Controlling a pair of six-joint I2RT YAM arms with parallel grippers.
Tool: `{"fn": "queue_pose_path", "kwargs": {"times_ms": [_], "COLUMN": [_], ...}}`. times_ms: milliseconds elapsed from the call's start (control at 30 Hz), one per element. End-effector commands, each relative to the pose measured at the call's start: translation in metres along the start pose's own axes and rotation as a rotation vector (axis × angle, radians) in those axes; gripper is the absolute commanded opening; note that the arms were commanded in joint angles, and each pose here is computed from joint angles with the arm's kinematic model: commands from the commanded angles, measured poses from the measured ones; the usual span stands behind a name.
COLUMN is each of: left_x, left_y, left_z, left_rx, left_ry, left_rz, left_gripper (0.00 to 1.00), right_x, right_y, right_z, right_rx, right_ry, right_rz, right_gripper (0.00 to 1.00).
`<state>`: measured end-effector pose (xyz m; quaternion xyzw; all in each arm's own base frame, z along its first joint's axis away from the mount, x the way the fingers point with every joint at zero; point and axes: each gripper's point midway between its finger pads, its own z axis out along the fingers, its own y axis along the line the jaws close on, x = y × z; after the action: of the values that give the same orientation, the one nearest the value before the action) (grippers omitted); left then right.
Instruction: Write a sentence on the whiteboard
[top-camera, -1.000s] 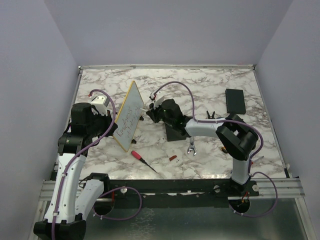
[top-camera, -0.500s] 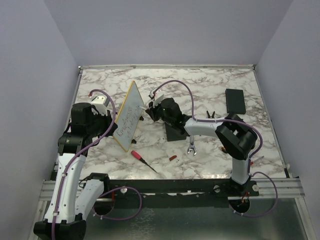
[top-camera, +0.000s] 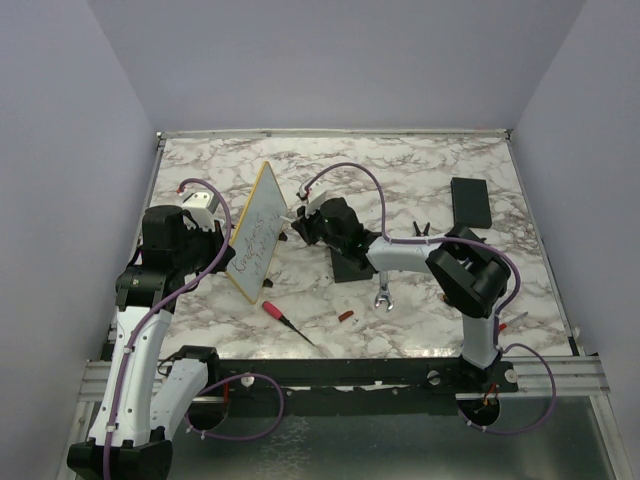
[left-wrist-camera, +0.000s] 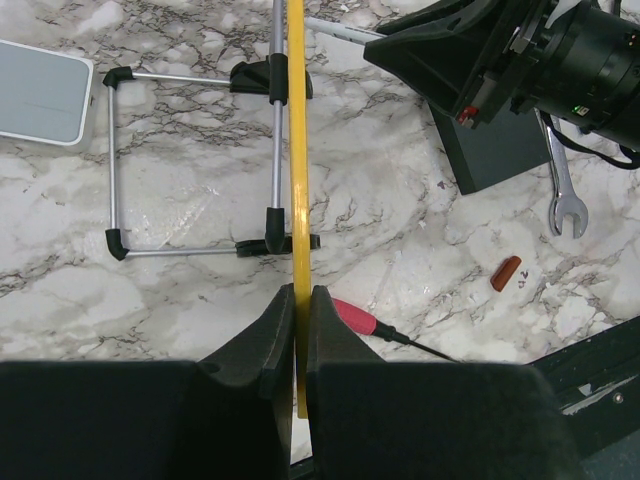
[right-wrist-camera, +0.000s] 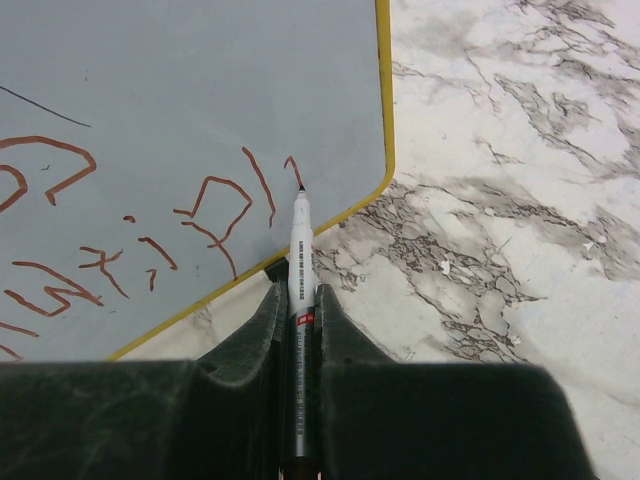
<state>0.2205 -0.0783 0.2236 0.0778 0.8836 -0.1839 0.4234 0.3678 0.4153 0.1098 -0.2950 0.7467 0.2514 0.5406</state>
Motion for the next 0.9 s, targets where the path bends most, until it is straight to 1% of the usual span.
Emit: {"fn": "queue_pose_path", "kwargs": {"times_ms": [0, 267, 567, 700, 867], "left_x": [0.004, 0.004, 0.004, 0.004, 0.004], "left_y": [-0.007, -0.007, -0.007, -0.007, -0.007], "left_z": [-0.002, -0.002, -0.001, -0.002, -0.002], "left_rx": [0.036, 0.034, 0.033, 0.033, 0.033], "left_ry": [0.006, 0.007, 0.007, 0.006, 0.007], "left_rz": [0.013, 0.012, 0.012, 0.012, 0.012], "left_gripper": [0.0, 0.0, 0.0, 0.0, 0.0], "right_x": [0.018, 0.016, -0.027, -0.041, -0.048], "right_y": [0.0, 0.0, -0.005, -0.007, -0.006], "right_z": [0.005, 0.001, -0.017, -0.017, -0.011], "right_rx": [-0.006, -0.002, 0.029, 0.04, 0.034], "right_ry": [0.038, 0.035, -0.056, -0.09, -0.103], "right_rz": [0.011, 0.009, -0.003, -0.015, -0.028], "right_gripper": [0.01, 0.01, 0.01, 0.01, 0.0]}}
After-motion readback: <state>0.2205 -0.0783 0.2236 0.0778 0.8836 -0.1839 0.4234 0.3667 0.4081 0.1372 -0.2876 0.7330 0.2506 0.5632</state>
